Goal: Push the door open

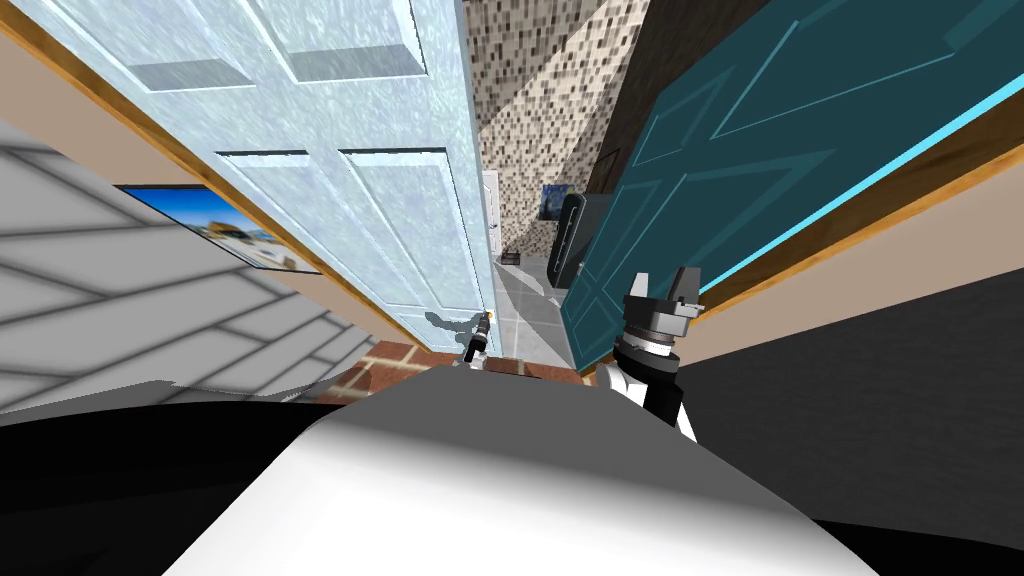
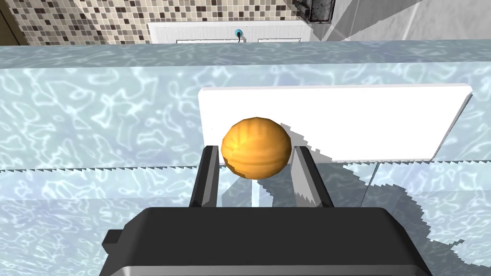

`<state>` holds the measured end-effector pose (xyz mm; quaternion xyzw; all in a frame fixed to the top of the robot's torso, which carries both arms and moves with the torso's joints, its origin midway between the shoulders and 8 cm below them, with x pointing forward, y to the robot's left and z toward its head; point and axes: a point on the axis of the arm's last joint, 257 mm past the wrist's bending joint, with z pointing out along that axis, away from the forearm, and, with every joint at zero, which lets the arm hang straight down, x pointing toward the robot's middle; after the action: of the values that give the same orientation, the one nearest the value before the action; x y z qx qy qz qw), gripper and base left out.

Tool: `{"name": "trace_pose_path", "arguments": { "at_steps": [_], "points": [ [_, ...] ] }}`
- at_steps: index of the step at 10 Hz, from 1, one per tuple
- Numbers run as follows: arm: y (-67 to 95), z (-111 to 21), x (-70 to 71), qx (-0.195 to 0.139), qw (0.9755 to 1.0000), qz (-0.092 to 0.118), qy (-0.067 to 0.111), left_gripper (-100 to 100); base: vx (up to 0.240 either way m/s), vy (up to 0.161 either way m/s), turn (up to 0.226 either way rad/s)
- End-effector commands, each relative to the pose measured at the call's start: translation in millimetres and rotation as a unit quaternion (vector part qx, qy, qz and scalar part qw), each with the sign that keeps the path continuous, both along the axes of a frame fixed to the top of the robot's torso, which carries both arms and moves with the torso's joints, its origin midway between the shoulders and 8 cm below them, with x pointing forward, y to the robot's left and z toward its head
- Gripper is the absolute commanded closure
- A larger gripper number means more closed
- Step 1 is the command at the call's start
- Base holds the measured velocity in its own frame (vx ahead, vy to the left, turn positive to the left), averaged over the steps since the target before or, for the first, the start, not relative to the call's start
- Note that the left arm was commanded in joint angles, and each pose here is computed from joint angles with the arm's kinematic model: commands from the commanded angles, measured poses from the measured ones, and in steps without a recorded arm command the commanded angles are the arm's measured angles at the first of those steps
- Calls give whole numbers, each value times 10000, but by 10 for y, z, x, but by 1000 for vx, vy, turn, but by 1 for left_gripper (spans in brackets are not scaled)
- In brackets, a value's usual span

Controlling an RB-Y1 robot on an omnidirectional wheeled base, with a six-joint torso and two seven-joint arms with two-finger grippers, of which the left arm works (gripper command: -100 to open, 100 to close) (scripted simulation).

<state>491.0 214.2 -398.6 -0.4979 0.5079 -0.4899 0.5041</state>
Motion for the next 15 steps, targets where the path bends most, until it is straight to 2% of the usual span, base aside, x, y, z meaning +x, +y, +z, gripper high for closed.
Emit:
{"name": "trace_pose_path", "arguments": {
  "at_steps": [1,3,4,8,9,12,15],
  "points": [
    [177,56,22,68,9999,127,-75,100,148,-55,29],
    [177,56,22,68,9999,127,-75,100,93,-18,8],
    [327,62,24,109,9996,247,-79,100,109,-48,25],
    [604,78,19,160,9986,493,-87,100,175,-45,68],
    [512,68,12,122,9990,424,-54,-100,-22,-58,53],
    [485,73,17,80,9990,424,-61,-100,-165,-52,19],
    [391,74,21,-30,9991,416,-65,-100,-188,-84,34]
  ]
}}
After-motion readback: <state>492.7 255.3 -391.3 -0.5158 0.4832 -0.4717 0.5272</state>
